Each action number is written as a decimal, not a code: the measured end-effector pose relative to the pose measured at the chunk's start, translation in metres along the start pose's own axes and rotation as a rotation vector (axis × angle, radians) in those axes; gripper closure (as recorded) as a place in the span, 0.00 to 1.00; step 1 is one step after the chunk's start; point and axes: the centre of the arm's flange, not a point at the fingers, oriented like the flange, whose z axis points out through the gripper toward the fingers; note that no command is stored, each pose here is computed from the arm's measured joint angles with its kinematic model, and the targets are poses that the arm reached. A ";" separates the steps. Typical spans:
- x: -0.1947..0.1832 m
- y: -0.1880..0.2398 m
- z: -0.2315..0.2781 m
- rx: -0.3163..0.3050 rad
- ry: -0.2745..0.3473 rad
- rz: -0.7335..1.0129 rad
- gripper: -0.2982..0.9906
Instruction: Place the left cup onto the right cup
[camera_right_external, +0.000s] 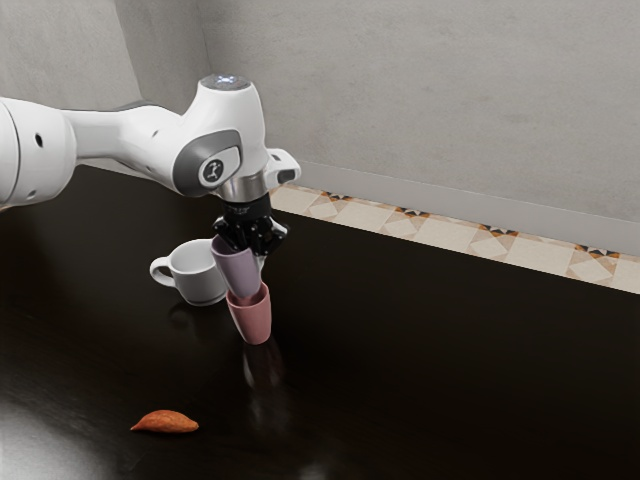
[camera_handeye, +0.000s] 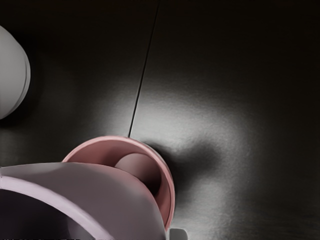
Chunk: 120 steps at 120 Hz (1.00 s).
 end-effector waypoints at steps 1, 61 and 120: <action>0.000 0.000 0.000 0.000 0.000 0.000 0.84; 0.009 -0.003 0.026 0.002 -0.023 -0.001 0.84; 0.015 0.001 0.044 0.006 -0.029 0.016 0.70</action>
